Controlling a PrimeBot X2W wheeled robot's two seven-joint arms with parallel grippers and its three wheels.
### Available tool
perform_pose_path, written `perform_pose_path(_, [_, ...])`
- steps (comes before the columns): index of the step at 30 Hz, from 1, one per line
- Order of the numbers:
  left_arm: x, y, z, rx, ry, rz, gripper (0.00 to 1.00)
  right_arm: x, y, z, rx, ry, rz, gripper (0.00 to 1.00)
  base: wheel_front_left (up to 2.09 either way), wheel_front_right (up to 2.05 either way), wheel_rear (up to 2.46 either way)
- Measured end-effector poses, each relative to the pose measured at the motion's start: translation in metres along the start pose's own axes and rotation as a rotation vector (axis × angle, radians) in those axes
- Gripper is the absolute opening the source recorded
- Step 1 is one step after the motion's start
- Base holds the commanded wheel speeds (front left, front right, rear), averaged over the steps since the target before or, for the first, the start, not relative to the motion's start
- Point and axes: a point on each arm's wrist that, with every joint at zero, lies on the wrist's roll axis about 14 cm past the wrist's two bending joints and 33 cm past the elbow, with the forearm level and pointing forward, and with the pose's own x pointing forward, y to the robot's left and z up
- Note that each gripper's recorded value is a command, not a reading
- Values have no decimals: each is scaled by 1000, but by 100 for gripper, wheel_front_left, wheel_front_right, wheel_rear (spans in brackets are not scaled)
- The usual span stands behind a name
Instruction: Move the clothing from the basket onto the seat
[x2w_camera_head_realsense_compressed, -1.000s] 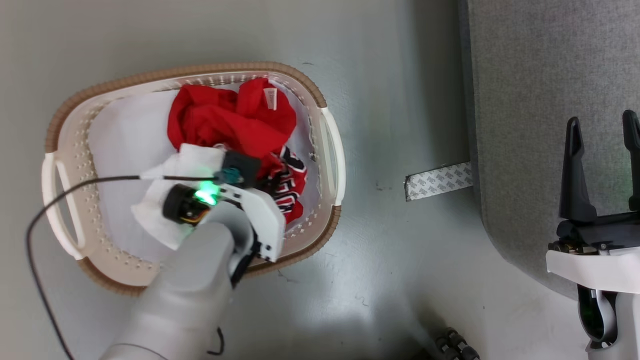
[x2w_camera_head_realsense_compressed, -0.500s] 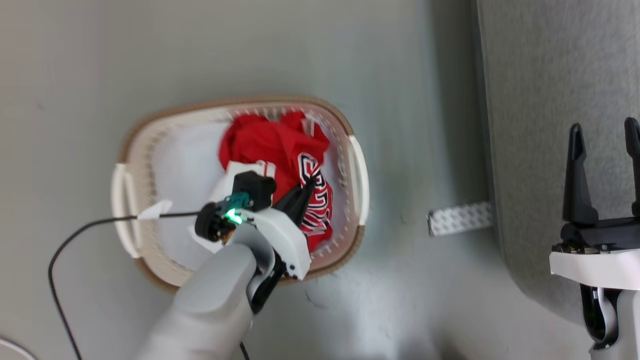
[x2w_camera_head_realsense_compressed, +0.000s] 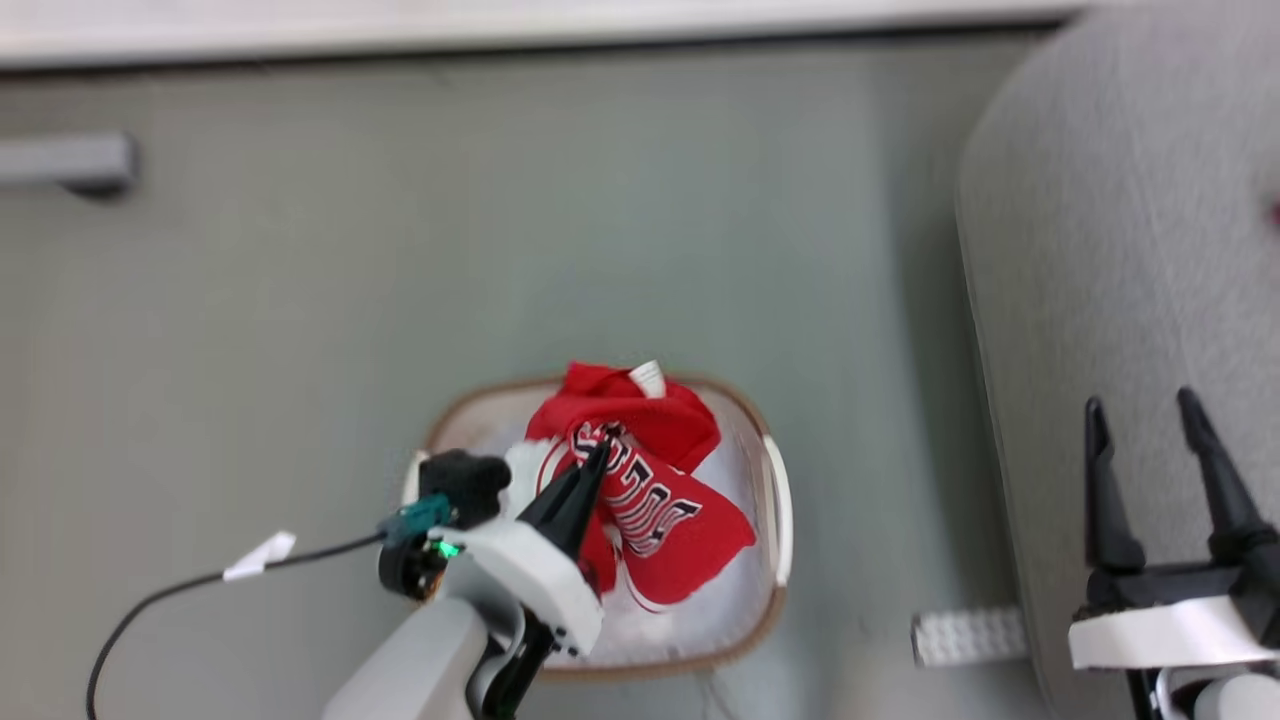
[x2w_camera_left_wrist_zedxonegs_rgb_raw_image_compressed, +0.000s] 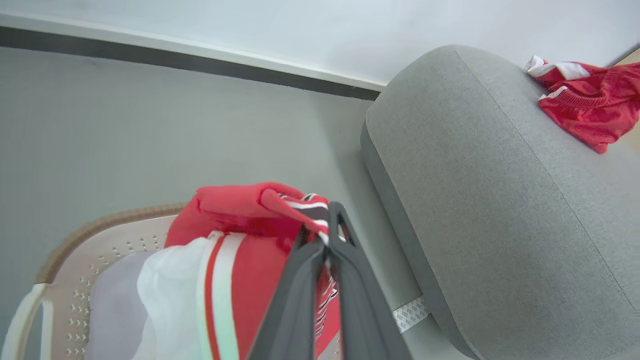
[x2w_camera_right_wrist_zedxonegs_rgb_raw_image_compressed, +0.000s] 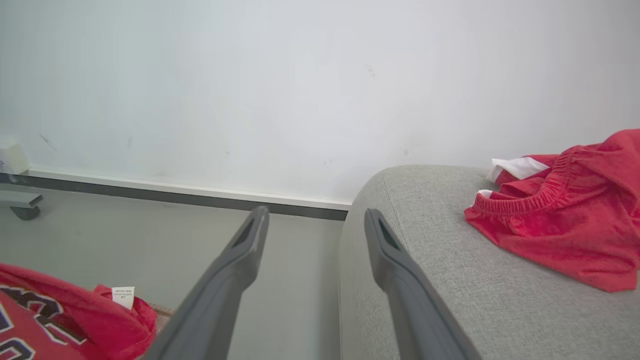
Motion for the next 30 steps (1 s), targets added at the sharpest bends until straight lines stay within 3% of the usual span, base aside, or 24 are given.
perform_pose_path(12, [-75,-18,95,145,-275,69,0,-43,39,49,58,-114,109,100,0,0,0])
perform_pose_path(30, [-148,-43,165,288,-481,111,0,-86,72,83,75,-220,211,100,0,0,0])
